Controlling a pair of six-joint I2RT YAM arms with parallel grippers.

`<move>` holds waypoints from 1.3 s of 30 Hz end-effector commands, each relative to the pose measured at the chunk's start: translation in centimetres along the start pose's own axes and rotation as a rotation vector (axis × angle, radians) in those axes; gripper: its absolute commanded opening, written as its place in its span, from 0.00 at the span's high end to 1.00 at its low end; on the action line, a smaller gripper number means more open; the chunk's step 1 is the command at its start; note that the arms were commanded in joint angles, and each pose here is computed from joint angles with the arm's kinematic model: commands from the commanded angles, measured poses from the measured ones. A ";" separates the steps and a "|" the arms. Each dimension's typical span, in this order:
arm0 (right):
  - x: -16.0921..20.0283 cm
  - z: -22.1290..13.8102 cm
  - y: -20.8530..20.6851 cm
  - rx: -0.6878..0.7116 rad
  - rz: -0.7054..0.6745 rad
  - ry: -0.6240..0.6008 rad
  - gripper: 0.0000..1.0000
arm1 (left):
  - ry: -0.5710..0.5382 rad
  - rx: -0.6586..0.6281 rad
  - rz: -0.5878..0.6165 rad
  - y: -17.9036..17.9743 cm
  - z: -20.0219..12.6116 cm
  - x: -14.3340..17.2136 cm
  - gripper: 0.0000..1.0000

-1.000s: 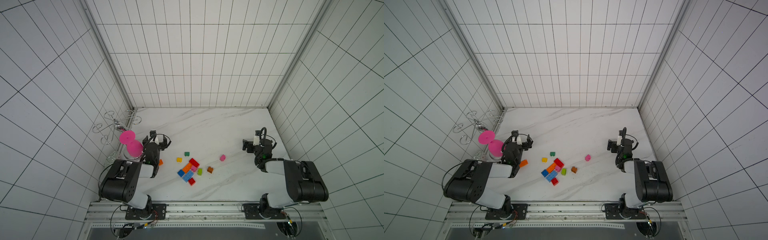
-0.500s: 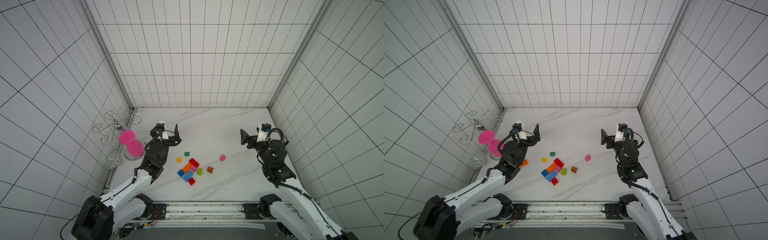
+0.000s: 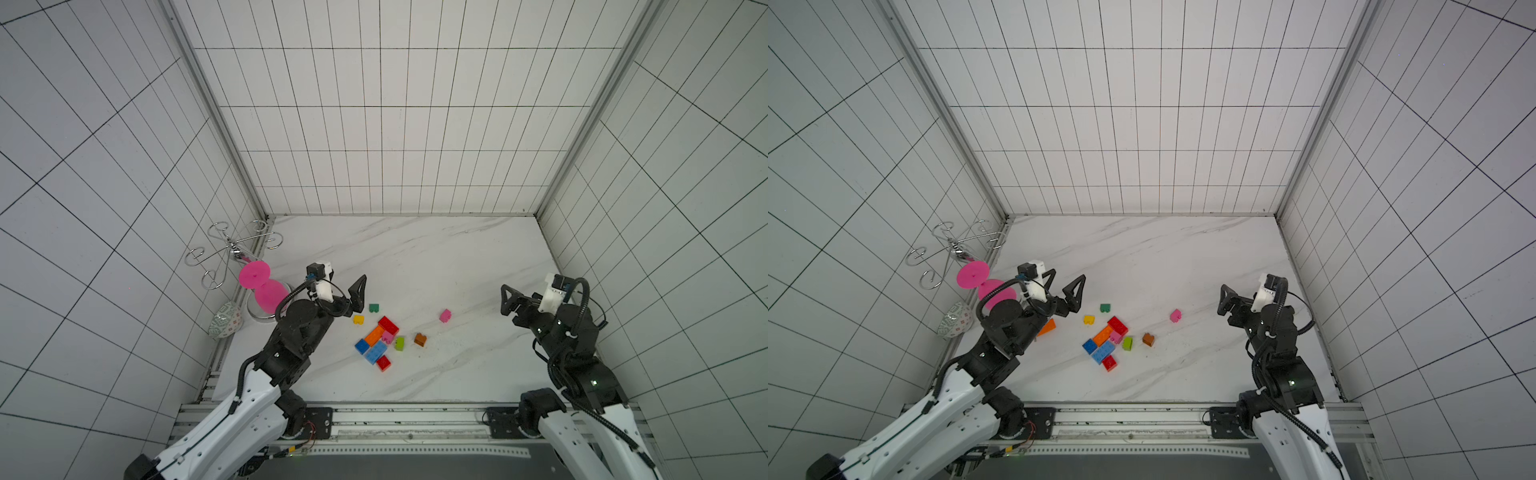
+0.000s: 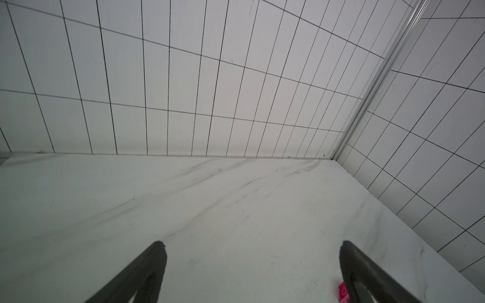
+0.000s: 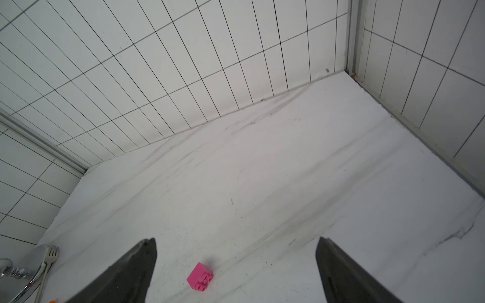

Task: Assemble the letter p with lego
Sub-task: Move the lego brick at the center of the board.

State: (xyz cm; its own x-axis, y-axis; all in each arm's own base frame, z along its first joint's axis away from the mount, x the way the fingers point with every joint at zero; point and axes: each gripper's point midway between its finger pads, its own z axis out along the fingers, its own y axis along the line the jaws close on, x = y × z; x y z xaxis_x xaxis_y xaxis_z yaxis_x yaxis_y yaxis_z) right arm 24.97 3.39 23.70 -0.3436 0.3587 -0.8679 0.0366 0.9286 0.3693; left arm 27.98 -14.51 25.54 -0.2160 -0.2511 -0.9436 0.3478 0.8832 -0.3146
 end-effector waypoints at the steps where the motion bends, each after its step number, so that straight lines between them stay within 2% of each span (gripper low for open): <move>1: 3.2 1.7 0.0 -0.012 0.022 0.144 0.01 | 0.080 0.017 -0.098 0.4 0.8 2.7 0.02; 8: 7.6 5.3 1.6 -0.078 0.025 0.371 0.06 | 0.261 0.103 -0.268 1.4 4.2 8.5 0.02; 13: 11.8 7.3 3.0 -0.088 -0.024 0.561 0.09 | 0.361 0.126 -0.286 1.2 5.2 11.1 0.03; 18: 14.9 8.3 4.5 -0.109 -0.093 0.690 0.11 | 0.413 0.118 -0.258 0.7 5.8 12.4 0.03; 23: 17.3 8.4 6.0 -0.119 -0.191 0.788 0.14 | 0.406 0.103 -0.208 -0.1 5.7 12.3 0.03; 31: 18.1 7.7 10.4 -0.196 -0.384 0.816 0.15 | 0.357 0.005 -0.182 1.3 5.0 11.2 0.03; 34: 18.6 7.6 12.7 -0.236 -0.453 0.823 0.15 | 0.336 -0.067 -0.209 3.0 4.6 10.8 0.03; 39: 20.5 7.2 17.3 -0.323 -0.570 0.842 0.18 | 0.299 -0.119 -0.329 6.2 4.0 10.9 0.02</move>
State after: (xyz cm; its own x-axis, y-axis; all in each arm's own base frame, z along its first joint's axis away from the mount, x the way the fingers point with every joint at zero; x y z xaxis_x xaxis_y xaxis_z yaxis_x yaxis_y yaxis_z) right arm 25.44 25.44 8.92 -0.8154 -0.3473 -0.4631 -0.4788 0.8543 0.2023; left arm 31.39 -14.98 13.98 -0.5567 -0.3443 -0.7560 0.1869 0.8348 -0.5178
